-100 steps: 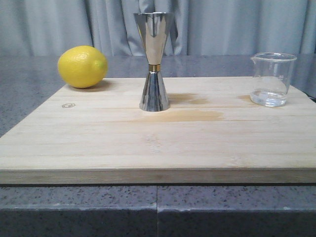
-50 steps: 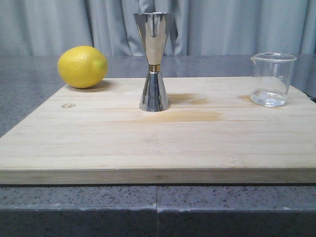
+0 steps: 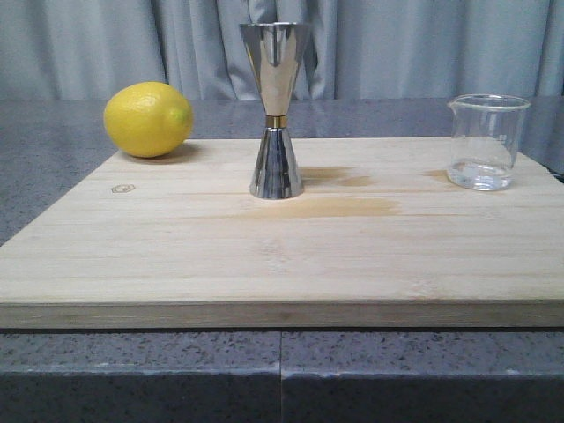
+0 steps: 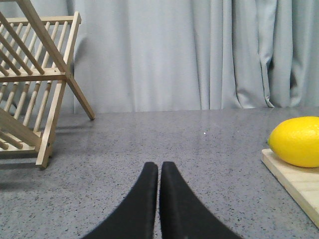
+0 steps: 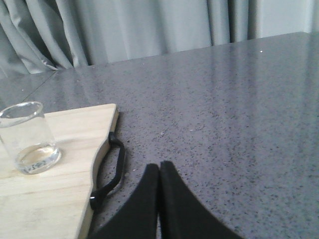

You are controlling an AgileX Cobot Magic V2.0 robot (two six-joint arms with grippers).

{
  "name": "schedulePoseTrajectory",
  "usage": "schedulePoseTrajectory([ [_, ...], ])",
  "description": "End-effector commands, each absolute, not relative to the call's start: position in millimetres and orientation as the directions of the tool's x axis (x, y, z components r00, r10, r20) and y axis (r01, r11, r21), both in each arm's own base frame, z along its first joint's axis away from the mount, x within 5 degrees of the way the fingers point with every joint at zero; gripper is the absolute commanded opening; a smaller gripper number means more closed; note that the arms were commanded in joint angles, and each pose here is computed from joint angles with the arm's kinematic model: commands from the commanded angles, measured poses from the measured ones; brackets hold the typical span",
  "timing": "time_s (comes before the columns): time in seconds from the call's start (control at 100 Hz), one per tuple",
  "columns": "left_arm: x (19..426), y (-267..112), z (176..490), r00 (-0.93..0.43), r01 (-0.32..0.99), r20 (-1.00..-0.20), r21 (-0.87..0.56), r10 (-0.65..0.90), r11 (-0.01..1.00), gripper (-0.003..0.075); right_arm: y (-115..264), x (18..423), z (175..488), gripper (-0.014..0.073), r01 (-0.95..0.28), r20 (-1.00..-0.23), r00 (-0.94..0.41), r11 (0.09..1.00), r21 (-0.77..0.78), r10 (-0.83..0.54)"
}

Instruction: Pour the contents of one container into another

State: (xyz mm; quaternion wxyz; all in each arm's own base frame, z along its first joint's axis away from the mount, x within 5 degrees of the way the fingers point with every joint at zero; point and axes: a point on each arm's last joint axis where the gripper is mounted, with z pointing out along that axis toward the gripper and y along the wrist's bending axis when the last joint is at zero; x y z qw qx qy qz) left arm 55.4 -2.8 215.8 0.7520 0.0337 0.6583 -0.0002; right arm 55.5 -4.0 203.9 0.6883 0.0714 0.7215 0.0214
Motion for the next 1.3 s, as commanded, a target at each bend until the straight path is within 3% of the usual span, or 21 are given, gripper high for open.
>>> schedulePoseTrajectory([
  [0.0,53.8,-3.1,214.6,0.202,0.051,-0.979,0.036,0.025,0.998,-0.0019,-2.6,54.4,208.6,-0.0066,0.034,-0.986,0.121,0.992,0.122,0.117],
  [0.51,53.8,-3.1,214.6,0.202,0.051,-0.979,0.036,0.025,0.998,-0.0019,-2.3,54.6,207.5,-0.0066,0.028,-0.985,0.100,0.989,0.144,0.141],
  [0.68,53.8,-3.1,214.6,0.202,0.051,-0.979,0.036,0.025,0.998,-0.0019,-2.3,54.5,208.5,-0.0066,0.042,-0.994,0.106,0.999,0.003,-0.001],
  [1.29,53.8,-3.1,214.6,0.202,0.051,-0.979,0.036,0.025,0.998,-0.0019,-2.3,54.6,207.5,-0.0066,0.042,-0.995,0.095,0.999,0.004,0.000],
])
